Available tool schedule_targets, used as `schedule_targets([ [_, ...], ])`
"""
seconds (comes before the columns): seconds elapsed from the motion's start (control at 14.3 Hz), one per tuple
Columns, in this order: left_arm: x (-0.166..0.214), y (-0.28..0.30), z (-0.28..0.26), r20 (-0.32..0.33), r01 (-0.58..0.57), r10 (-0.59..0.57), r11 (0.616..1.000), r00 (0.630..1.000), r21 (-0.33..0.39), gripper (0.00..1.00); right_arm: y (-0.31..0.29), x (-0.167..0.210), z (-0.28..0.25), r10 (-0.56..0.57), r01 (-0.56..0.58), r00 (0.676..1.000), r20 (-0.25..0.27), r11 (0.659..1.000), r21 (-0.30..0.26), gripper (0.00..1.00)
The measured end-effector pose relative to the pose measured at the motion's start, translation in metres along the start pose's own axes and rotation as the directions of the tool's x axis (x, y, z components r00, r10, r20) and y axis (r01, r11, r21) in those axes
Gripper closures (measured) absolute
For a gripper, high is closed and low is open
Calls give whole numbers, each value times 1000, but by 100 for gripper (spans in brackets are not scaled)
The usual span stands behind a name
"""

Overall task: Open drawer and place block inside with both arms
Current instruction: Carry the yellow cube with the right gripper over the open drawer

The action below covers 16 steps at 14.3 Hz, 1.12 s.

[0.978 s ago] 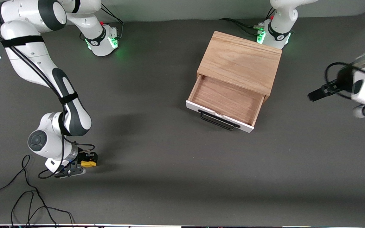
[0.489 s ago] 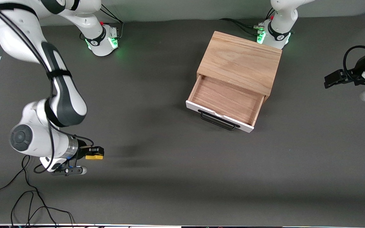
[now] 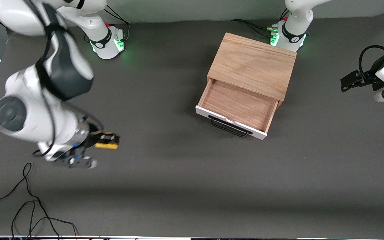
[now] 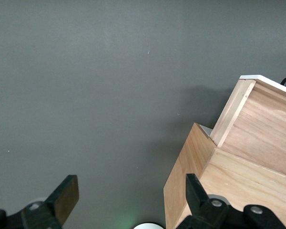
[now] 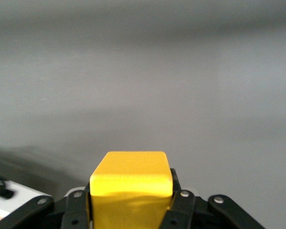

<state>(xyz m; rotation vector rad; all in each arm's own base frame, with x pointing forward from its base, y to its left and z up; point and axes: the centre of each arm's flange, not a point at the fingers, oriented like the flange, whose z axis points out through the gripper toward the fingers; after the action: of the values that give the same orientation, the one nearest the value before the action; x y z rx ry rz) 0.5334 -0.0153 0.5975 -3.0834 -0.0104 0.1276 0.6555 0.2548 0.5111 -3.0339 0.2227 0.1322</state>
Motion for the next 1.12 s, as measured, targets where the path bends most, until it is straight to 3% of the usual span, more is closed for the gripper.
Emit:
schedule_targets([
  [0.21,2,-1,0,-10,-11,10,1000,1000,-1,0,-117,-84,11,135,-135,991,-6,991,-10,45],
  [0.49,3,-10,-1,-17,-42,42,999,999,-4,0,-226,-181,58,191,-196,978,-85,979,-53,45],
  [0.91,3,-2,-4,-31,-77,76,997,997,-19,0,-297,-222,183,239,-253,953,-185,966,-60,45],
  [1.12,4,3,-6,-39,-90,89,996,995,-25,0,-311,-236,197,236,-251,953,-190,966,-59,45],
])
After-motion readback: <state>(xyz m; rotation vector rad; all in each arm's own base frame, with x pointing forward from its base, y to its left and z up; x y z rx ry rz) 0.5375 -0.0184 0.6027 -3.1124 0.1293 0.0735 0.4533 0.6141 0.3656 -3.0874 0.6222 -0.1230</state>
